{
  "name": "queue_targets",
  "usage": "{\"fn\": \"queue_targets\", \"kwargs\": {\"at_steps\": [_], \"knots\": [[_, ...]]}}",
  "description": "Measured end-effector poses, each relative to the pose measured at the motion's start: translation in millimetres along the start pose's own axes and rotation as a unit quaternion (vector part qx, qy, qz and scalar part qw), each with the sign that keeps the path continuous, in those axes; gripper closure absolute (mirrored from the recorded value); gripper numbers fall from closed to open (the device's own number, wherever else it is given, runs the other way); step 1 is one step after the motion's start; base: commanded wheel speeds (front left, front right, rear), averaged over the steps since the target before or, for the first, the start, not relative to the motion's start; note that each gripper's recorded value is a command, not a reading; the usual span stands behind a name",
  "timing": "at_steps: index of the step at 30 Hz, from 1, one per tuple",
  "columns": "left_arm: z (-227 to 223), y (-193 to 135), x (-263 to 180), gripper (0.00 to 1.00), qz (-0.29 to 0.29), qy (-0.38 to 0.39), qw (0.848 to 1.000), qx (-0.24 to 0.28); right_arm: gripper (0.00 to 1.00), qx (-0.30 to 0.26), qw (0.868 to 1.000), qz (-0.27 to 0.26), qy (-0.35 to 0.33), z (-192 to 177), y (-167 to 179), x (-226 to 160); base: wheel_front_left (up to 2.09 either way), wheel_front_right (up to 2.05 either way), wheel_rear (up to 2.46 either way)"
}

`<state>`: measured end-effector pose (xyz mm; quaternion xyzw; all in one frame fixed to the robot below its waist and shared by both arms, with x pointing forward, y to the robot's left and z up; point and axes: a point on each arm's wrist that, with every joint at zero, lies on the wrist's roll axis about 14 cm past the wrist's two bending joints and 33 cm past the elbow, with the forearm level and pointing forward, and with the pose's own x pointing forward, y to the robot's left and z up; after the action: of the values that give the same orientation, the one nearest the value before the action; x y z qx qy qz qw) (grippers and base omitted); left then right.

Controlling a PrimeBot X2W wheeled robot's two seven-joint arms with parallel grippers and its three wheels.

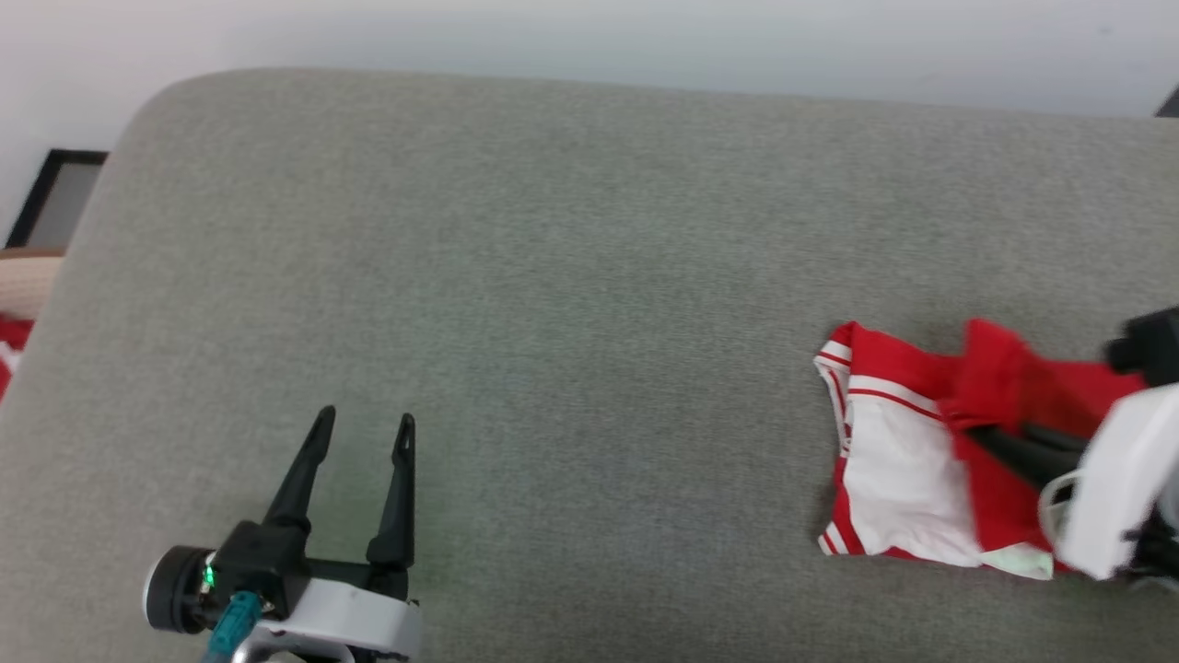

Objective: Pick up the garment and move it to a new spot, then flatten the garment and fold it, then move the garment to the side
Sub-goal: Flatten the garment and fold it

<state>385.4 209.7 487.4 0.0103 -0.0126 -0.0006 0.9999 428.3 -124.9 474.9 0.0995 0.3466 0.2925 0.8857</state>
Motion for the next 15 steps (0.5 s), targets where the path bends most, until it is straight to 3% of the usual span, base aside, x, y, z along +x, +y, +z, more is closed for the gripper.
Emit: {"fn": "queue_targets", "kwargs": {"at_steps": [5, 15], "knots": [[-6, 10, -7, 0.0, 0.018, 0.011, 1.0, -0.005, 1.0, -0.043, 0.998, 0.038, 0.03, -7, 31, 26, 0.0, 0.0, 0.0], [-14, 14, -7, 0.0, 0.027, 0.023, 0.999, -0.005, 1.0, -0.062, 0.995, 0.051, 0.058, -23, 37, 62, 0.0, 0.0, 0.0]]}}
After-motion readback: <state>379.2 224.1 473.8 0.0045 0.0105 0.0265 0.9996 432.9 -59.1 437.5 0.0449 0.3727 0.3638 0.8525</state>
